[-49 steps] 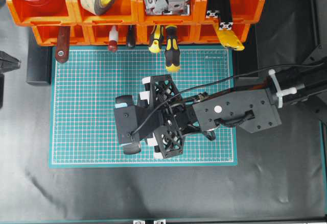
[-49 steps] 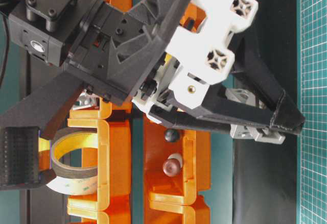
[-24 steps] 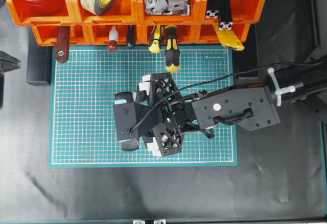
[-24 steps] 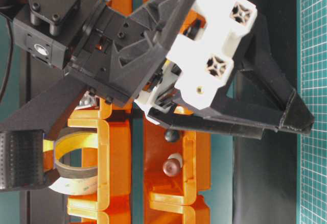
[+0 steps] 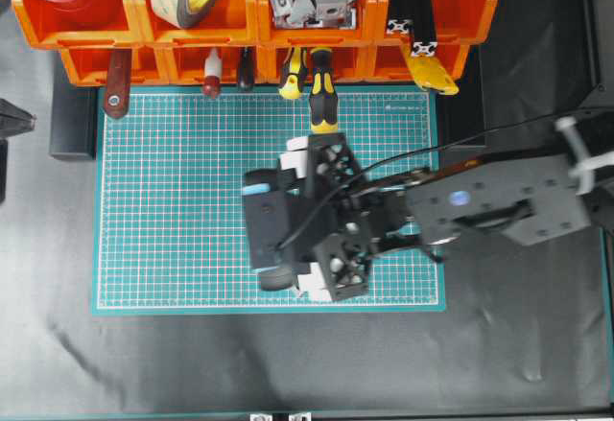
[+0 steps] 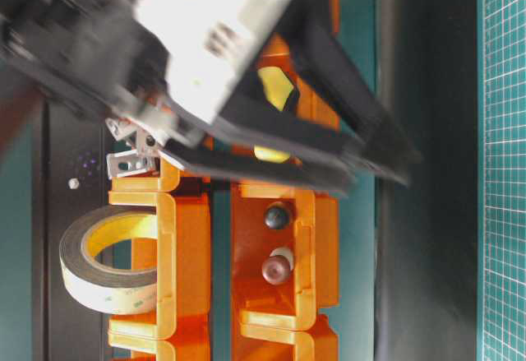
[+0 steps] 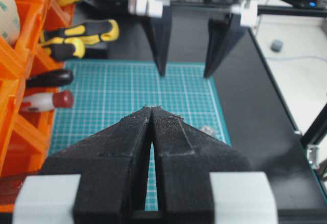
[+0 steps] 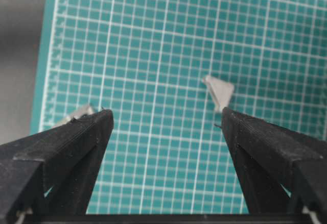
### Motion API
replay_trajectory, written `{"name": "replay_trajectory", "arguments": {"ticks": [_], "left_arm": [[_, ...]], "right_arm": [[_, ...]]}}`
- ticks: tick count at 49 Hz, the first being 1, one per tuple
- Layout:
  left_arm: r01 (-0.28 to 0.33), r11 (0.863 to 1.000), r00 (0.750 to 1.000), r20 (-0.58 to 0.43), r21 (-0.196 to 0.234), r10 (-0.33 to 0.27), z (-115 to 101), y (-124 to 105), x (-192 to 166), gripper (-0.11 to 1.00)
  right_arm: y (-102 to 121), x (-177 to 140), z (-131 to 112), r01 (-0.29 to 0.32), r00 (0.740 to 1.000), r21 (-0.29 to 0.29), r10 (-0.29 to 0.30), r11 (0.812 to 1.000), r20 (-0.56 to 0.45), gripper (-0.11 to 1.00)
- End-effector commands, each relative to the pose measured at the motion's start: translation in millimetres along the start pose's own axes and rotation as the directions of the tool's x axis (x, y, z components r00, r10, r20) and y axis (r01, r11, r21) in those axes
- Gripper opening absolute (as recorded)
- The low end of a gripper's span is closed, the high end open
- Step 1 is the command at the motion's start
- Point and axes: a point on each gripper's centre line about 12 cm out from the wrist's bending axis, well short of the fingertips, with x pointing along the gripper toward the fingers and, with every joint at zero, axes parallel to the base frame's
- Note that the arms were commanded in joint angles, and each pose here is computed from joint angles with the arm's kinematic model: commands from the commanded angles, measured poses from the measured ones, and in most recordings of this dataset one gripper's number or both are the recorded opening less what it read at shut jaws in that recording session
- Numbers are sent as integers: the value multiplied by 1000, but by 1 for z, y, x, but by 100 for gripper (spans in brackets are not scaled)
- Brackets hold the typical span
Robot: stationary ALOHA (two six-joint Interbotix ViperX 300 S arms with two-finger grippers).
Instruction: Pick corner brachets from container rack with right arm.
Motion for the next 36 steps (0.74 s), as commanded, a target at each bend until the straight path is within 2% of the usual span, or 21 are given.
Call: {"name": "replay_trajectory", "arguments": {"ticks": [1, 14, 20, 36], "left_arm": [[3, 1000, 1000, 21, 2, -3, 6, -1, -2, 0], [5, 1000, 999, 43, 1, -5, 9, -1, -7, 0], [4, 1000, 999, 35, 3, -4, 7, -1, -6, 0], [5, 1000, 999, 43, 3, -5, 7, -1, -8, 0]], "right_arm": [[-3, -34, 6, -3, 998, 16, 2, 1000, 61, 81], [-9, -88, -9, -23, 990, 78, 12, 997, 143, 81], [-11, -113, -20, -42, 979, 81, 24, 996, 201, 81], [-16, -151, -52, -103, 917, 67, 69, 992, 393, 80]]}}
